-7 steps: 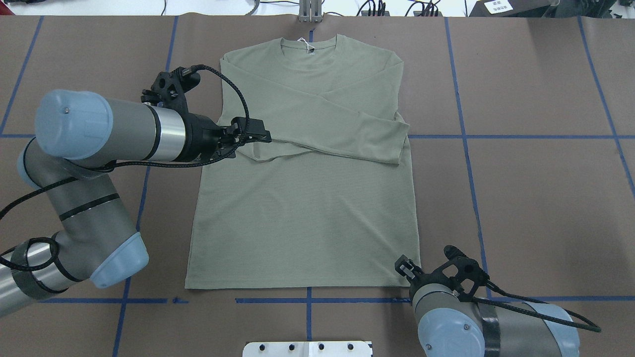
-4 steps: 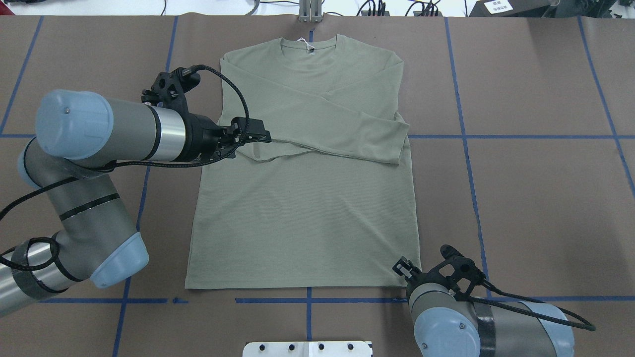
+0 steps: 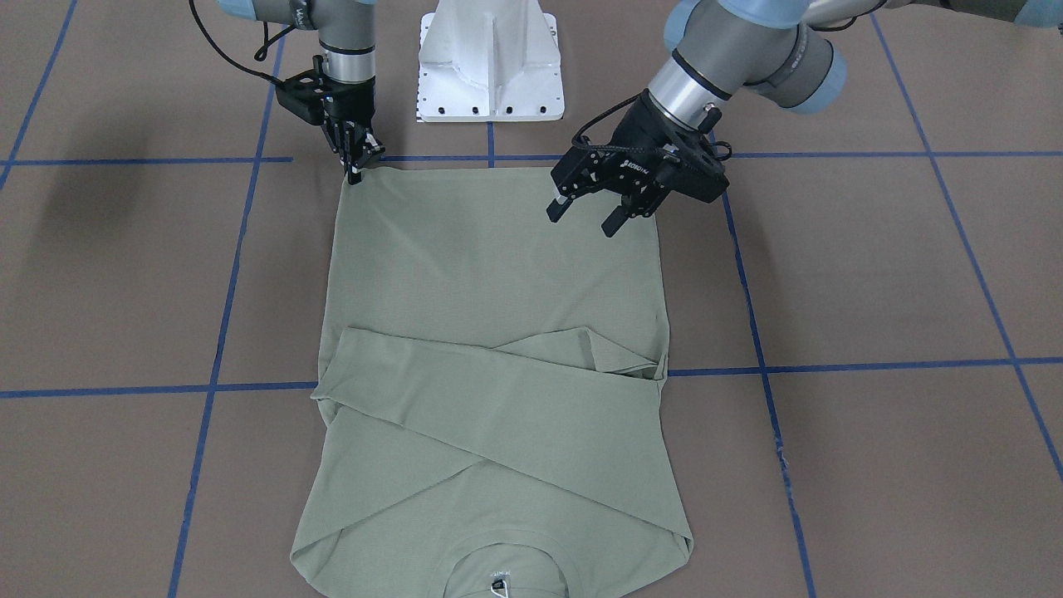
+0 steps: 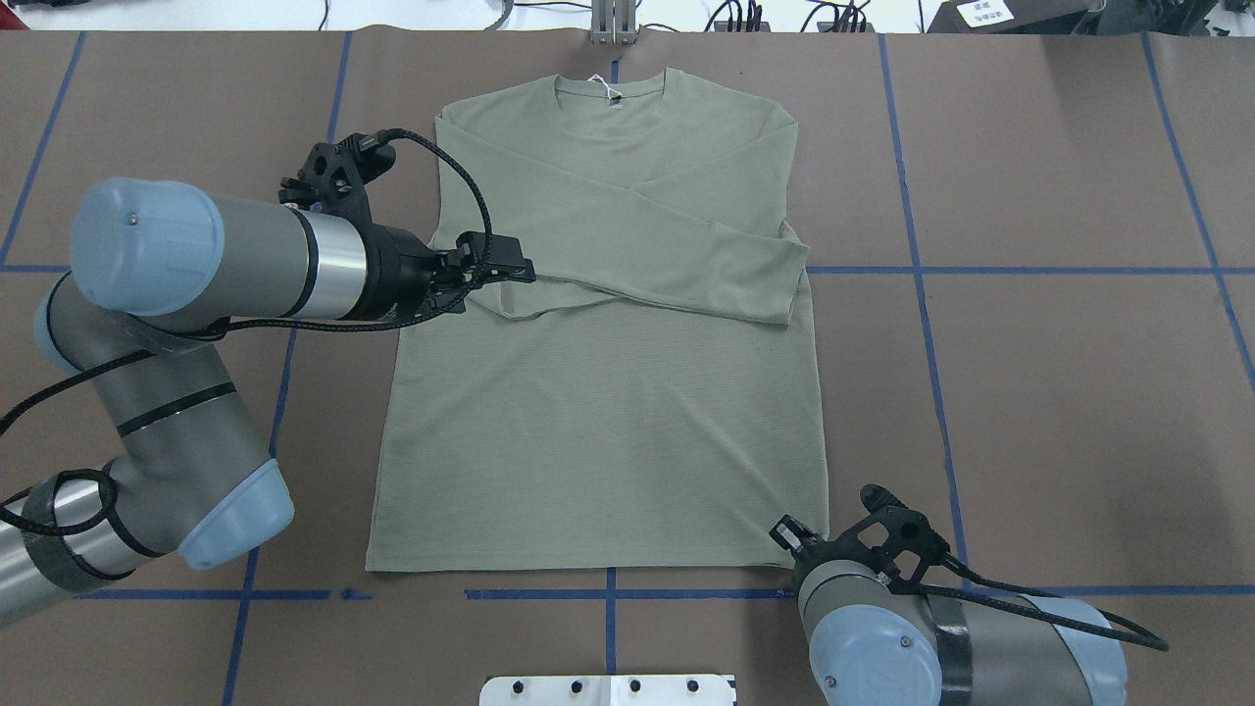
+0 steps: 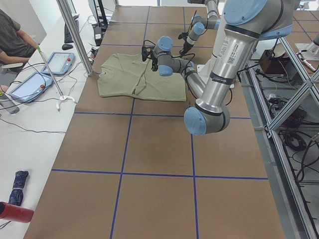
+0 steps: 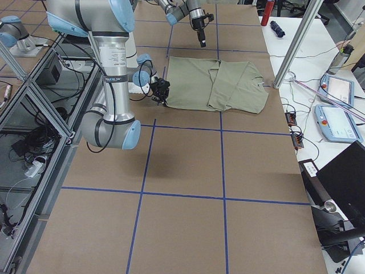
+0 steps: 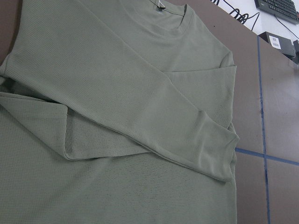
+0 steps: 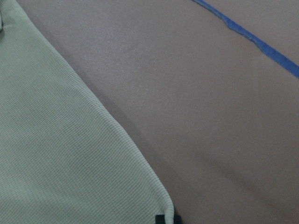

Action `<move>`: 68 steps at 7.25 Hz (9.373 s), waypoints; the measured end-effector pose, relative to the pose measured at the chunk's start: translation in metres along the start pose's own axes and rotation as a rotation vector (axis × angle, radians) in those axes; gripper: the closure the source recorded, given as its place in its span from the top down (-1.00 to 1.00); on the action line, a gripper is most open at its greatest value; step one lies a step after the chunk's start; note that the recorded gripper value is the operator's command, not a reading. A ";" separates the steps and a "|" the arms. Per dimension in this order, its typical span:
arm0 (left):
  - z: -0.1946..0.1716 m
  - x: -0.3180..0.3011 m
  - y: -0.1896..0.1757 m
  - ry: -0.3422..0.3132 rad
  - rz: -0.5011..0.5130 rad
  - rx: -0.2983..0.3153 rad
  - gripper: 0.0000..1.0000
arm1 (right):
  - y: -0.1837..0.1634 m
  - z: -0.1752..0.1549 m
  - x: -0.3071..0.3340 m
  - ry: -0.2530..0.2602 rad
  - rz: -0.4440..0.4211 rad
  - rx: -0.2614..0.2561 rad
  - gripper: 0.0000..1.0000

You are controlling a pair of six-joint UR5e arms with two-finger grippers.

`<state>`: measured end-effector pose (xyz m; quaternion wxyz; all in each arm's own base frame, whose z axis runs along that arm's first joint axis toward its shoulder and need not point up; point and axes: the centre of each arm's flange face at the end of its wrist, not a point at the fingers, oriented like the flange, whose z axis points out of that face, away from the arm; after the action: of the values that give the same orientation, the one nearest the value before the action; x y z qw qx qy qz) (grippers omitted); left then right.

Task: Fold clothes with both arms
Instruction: 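Release the sleeve with the left gripper while right gripper moves to hem corner, then move the left gripper to the hem corner nearest it and grasp both corners, then lift the hem with both grippers and fold it toward the collar, then lay the hem down near the collar and open both grippers, then move the right gripper to the folded shirt's side edge and grasp it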

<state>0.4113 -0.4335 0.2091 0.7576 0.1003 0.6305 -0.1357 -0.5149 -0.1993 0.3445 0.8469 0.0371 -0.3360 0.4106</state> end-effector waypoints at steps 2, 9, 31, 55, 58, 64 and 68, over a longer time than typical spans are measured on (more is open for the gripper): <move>0.006 -0.002 0.004 -0.058 -0.046 0.003 0.87 | -0.007 -0.022 -0.006 -0.014 0.018 -0.043 -1.00; 0.025 -0.079 0.161 -0.544 -0.173 0.045 0.72 | -0.017 -0.046 -0.014 -0.038 0.021 -0.083 -1.00; -0.138 0.021 0.126 -0.278 -0.267 -0.008 -1.00 | -0.144 -0.203 -0.048 -0.223 0.037 -0.173 -1.00; 0.114 -0.100 -0.172 -0.232 -0.005 0.461 0.13 | -0.271 0.082 -0.210 -0.302 -0.039 -0.057 0.57; 0.113 -0.103 -0.172 -0.234 -0.005 0.461 0.13 | -0.232 0.071 -0.132 -0.282 -0.030 -0.111 0.52; 0.114 -0.105 -0.170 -0.236 -0.006 0.459 0.13 | -0.228 0.094 -0.122 -0.242 -0.041 -0.085 -1.00; 0.115 -0.103 -0.169 -0.233 -0.007 0.458 0.13 | -0.227 0.070 -0.121 -0.274 -0.041 -0.099 -1.00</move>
<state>0.4441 -0.6221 0.3350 0.7822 0.2507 0.4922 -0.2881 -0.4414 -0.4540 0.3744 0.8019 0.0579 -0.4676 0.3673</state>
